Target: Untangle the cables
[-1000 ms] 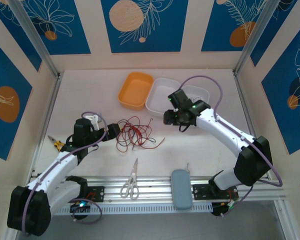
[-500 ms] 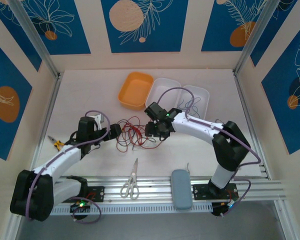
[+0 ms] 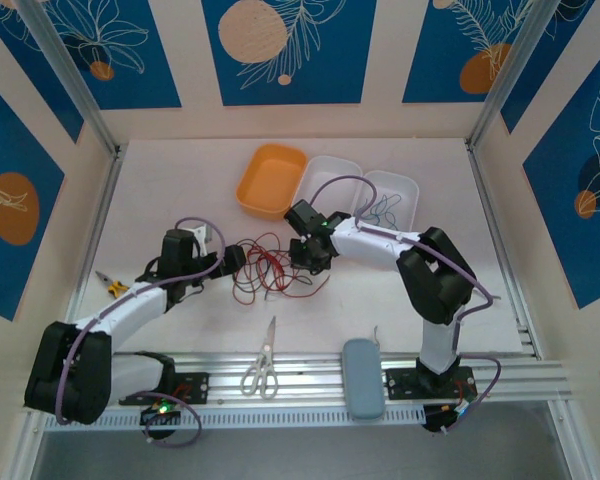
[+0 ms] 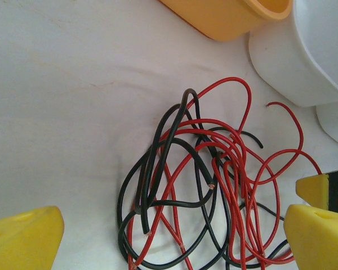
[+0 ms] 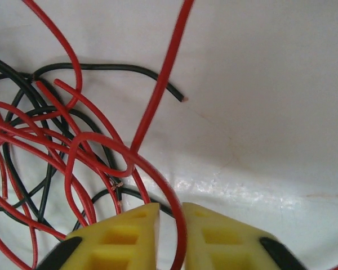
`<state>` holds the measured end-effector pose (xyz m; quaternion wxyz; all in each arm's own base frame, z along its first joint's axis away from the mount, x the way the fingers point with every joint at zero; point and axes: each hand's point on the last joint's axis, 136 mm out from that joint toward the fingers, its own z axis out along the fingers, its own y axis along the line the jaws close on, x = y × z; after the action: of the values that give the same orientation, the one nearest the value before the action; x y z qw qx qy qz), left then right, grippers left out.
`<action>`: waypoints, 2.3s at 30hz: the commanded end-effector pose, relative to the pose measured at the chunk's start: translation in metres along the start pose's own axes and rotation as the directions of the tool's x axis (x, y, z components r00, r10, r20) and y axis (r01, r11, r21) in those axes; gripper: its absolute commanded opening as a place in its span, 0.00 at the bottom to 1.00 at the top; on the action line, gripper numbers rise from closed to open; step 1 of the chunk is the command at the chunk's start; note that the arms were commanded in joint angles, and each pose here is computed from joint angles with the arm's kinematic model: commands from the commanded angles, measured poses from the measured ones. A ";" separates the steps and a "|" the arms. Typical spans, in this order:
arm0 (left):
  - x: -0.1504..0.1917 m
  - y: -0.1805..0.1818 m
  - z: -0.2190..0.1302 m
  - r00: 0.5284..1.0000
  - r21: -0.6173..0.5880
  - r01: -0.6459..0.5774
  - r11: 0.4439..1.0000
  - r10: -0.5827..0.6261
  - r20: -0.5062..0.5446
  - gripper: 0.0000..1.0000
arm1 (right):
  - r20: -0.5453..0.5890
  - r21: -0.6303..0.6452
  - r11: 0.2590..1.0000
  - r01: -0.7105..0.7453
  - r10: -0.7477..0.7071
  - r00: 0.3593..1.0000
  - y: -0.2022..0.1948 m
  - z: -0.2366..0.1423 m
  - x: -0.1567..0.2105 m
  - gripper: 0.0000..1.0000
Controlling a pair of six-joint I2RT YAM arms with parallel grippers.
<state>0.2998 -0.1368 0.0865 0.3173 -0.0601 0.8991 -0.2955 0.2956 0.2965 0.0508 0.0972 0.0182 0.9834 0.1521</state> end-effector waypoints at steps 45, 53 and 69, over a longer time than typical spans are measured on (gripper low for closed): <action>-0.012 -0.077 -0.038 0.974 0.231 -0.196 0.953 0.162 0.156 0.97 | 0.568 -0.247 0.845 0.475 -0.271 0.777 0.118 -0.231 -0.031 0.00; -0.011 -0.066 -0.036 0.976 0.177 -0.181 0.967 0.154 0.157 0.98 | 0.623 -0.255 0.824 0.506 -0.260 0.738 0.127 -0.262 -0.037 0.00; -0.013 -0.049 -0.044 0.971 0.094 -0.159 0.983 0.139 0.192 1.00 | 0.722 -0.164 0.840 0.518 -0.256 0.643 0.115 -0.318 -0.068 0.00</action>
<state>0.2823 -0.1544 0.1556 0.4277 0.0017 0.8445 -0.3223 0.2991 0.3226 0.3647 0.4433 -0.1615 0.8318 0.2925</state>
